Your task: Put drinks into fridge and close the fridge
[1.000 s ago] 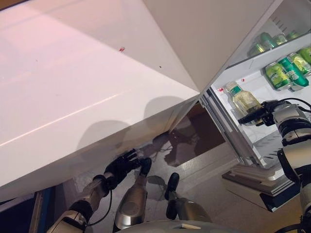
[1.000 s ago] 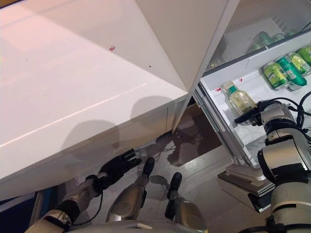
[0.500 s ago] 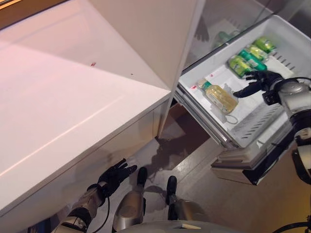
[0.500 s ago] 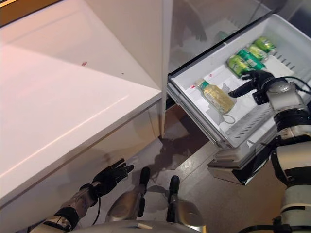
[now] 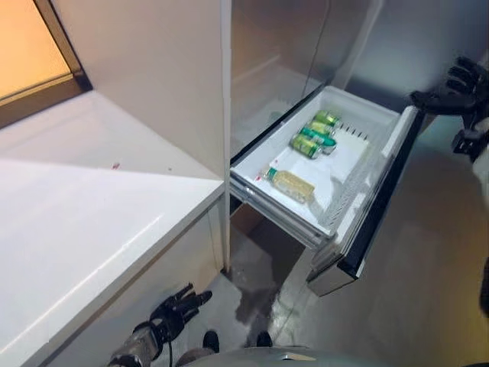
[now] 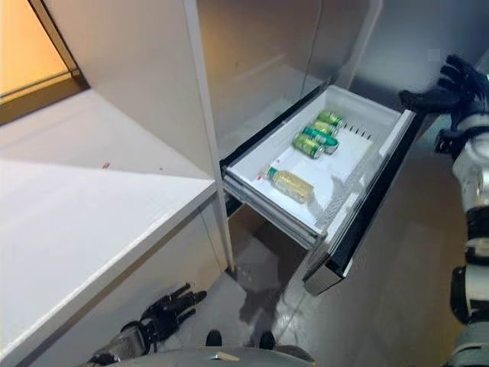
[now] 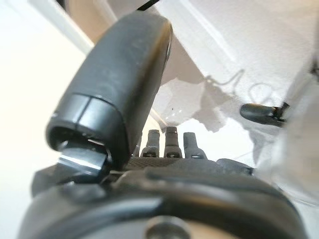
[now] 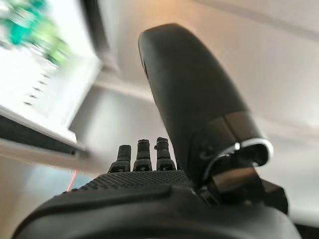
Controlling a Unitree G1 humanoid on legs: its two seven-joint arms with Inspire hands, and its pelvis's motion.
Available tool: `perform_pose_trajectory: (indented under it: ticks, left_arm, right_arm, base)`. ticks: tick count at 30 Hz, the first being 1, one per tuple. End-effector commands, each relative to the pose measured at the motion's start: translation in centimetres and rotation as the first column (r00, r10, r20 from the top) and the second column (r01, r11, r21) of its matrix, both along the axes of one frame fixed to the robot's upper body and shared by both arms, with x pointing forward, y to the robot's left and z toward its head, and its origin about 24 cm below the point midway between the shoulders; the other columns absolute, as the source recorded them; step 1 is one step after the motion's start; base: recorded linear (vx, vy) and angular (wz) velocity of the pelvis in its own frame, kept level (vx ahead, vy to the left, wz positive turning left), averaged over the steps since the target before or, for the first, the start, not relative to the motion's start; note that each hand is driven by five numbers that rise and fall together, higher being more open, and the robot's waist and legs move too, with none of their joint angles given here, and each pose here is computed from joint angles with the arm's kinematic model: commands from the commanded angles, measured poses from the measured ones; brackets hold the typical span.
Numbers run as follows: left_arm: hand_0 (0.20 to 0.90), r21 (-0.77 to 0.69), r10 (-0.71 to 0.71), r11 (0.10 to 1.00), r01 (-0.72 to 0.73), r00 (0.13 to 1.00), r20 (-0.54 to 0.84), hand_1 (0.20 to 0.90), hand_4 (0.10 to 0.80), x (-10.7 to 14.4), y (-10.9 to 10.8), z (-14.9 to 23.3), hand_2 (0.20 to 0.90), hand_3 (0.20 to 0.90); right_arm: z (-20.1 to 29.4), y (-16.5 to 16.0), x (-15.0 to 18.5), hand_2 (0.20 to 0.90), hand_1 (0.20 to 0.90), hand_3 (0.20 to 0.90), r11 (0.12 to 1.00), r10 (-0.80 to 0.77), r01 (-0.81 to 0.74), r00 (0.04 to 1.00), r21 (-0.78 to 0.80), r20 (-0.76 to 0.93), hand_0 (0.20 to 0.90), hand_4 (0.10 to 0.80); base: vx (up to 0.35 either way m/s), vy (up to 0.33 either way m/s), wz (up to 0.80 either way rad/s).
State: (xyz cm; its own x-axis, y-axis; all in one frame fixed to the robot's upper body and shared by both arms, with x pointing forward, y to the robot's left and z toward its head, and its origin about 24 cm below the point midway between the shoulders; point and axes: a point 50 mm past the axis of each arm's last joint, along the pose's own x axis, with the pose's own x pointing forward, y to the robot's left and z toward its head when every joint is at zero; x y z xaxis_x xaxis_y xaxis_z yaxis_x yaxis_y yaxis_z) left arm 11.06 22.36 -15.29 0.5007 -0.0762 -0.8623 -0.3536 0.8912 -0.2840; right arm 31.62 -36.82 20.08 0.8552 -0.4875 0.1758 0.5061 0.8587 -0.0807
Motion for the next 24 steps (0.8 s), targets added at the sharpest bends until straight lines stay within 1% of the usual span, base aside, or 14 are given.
perform_pose_trajectory:
  ticks: [1,4,6,8,10,12,13,16,20,24]
  left_arm:
    - [0.9,0.008,-0.073,0.997,0.073,0.997,-0.038,0.9,0.8,-1.4,-0.1,-0.5,0.9,0.9]
    - [0.9,-0.003,-0.083,0.997,0.083,0.995,-0.046,0.9,0.8,-1.9,-0.4,-0.6,0.9,0.9]
    - [0.9,-0.007,-0.09,0.996,0.089,0.995,-0.036,0.9,0.8,-1.7,-0.6,-0.6,0.9,0.9]
    - [0.9,-0.005,-0.091,0.996,0.091,0.996,-0.007,0.9,0.8,-0.9,-0.8,-0.4,0.9,0.9]
    - [0.9,-0.009,-0.089,0.996,0.09,0.995,0.036,0.9,0.8,0.6,-1.3,0.0,0.9,0.9]
    - [0.9,-0.008,-0.095,0.995,0.095,0.994,0.058,0.9,0.8,1.5,-1.7,0.2,0.9,0.9]
    - [0.9,-0.004,-0.097,0.995,0.097,0.993,0.071,0.9,0.8,2.2,-2.0,0.4,0.9,0.9]
    - [0.9,0.005,-0.086,0.996,0.085,0.993,0.084,0.9,0.8,2.9,-2.2,0.6,0.9,0.9]
    - [0.9,0.011,-0.046,0.999,0.045,0.995,0.084,0.9,0.8,2.7,-1.8,0.6,0.9,0.9]
    - [0.9,0.015,-0.016,1.0,0.014,0.997,0.073,0.9,0.8,2.0,-1.2,0.5,0.9,0.9]
  right_arm:
    - [1.3,0.2,-0.9,0.9,0.9,0.9,0.997,-0.018,-0.001,0.972,0.081,0.234,0.9,0.8]
    - [-0.8,-0.3,-1.6,0.9,0.9,0.9,0.983,-0.071,0.025,0.964,0.18,0.257,0.9,0.8]
    - [-1.6,-0.2,-1.8,0.9,0.9,0.9,0.978,-0.102,0.047,0.958,0.202,0.269,0.9,0.8]
    - [-1.8,0.0,-2.0,0.9,0.9,0.9,0.97,-0.127,0.053,0.943,0.238,0.307,0.9,0.8]
    - [-1.7,0.0,-2.1,0.9,0.9,0.9,0.954,-0.162,0.053,0.919,0.294,0.358,0.9,0.8]
    - [-1.7,0.1,-2.0,0.9,0.9,0.9,0.938,-0.191,0.053,0.904,0.344,0.382,0.9,0.8]
    - [-1.7,0.0,-1.7,0.9,0.9,0.9,0.918,-0.214,0.047,0.895,0.395,0.392,0.9,0.8]
    - [-1.7,0.0,-1.3,0.9,0.9,0.9,0.895,-0.228,0.031,0.89,0.446,0.395,0.9,0.8]
    - [-2.1,0.2,-0.8,0.9,0.9,0.9,0.863,-0.213,-0.011,0.899,0.505,0.383,0.9,0.8]
    - [-2.4,0.7,-0.2,0.9,0.9,0.9,0.835,-0.158,-0.081,0.912,0.544,0.378,0.9,0.8]
  base:
    - [0.129,-0.014,-0.03]
    - [0.124,-0.018,-0.02]
    - [0.071,-0.035,0.01]
    - [-0.04,-0.04,0.09]
    - [-0.124,-0.023,0.31]
    - [-0.119,-0.014,0.38]
    - [-0.113,-0.013,0.22]
    - [-0.113,-0.007,0.19]
    - [-0.058,0.011,0.13]
    - [-0.001,0.005,-0.01]
